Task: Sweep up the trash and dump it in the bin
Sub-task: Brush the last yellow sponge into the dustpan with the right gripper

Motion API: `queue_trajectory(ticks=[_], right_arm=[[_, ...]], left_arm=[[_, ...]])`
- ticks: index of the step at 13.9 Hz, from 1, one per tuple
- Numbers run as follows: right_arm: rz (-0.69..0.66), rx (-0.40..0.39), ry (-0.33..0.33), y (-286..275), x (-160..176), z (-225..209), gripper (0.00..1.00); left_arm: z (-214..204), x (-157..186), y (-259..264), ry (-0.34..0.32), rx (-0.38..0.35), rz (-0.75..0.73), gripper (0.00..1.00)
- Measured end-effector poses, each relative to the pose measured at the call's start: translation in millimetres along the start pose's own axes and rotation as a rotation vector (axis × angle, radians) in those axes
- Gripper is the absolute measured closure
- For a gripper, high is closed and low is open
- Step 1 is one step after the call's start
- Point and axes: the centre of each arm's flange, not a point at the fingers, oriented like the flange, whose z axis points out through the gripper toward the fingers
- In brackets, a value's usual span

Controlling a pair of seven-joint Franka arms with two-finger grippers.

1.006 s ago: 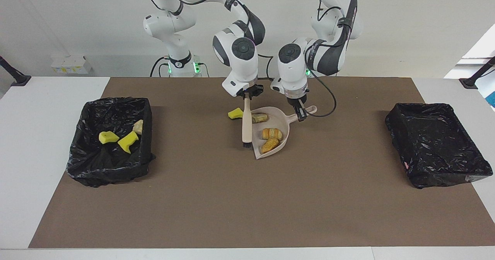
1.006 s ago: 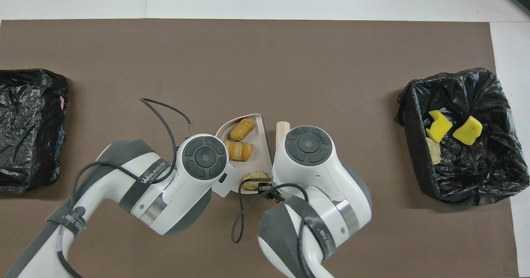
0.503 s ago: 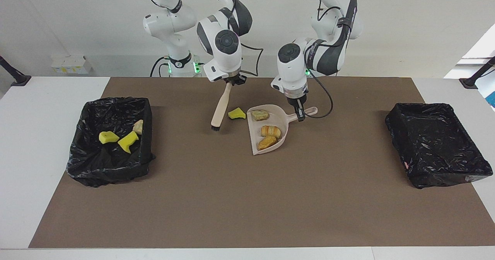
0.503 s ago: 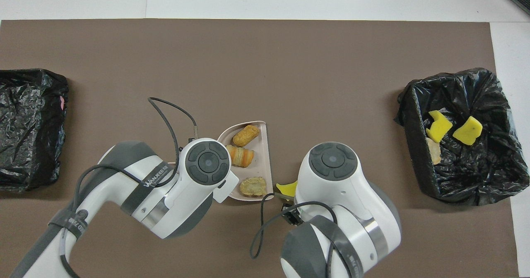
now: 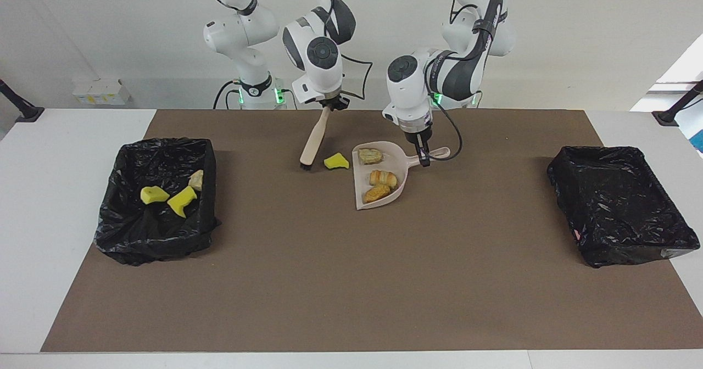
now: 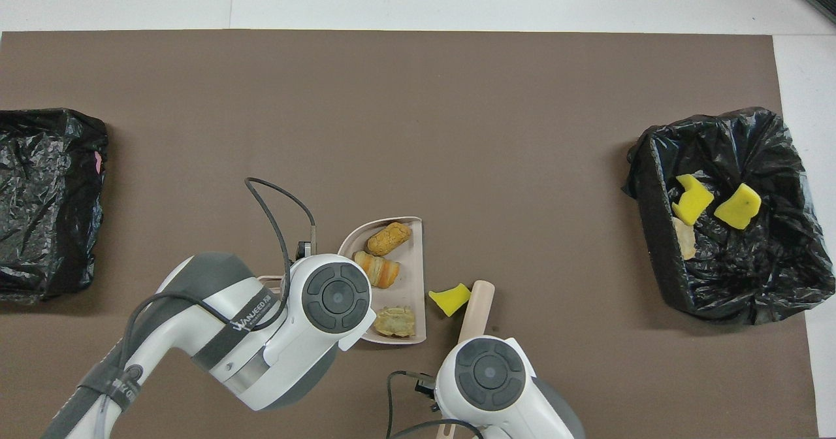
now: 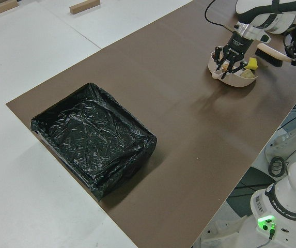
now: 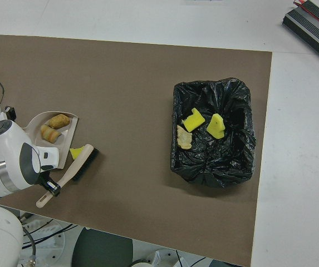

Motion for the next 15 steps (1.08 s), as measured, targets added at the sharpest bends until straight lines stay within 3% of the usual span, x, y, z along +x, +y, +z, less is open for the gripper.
queue_trajectory(ticks=[3,8,11,15], right_arm=[[-0.078,0.032,0.014,-39.9,3.0,7.9,0.74],[-0.374,0.009,-0.016,-54.9,3.4,0.1,0.74],[-0.399,-0.023,-0.048,-44.5,13.5,-6.8,0.74],[-0.377,-0.100,-0.042,-13.8,38.5,-32.2,0.74]], left_arm=[[7.7,-3.7,3.0,-0.009,-0.014,-0.002,0.69],[10.8,-7.3,5.5,-0.016,-0.023,-0.005,0.69],[11.1,-9.9,5.2,-0.011,-0.029,-0.014,0.69],[18.7,-21.3,0.5,0.014,-0.072,-0.054,0.69]])
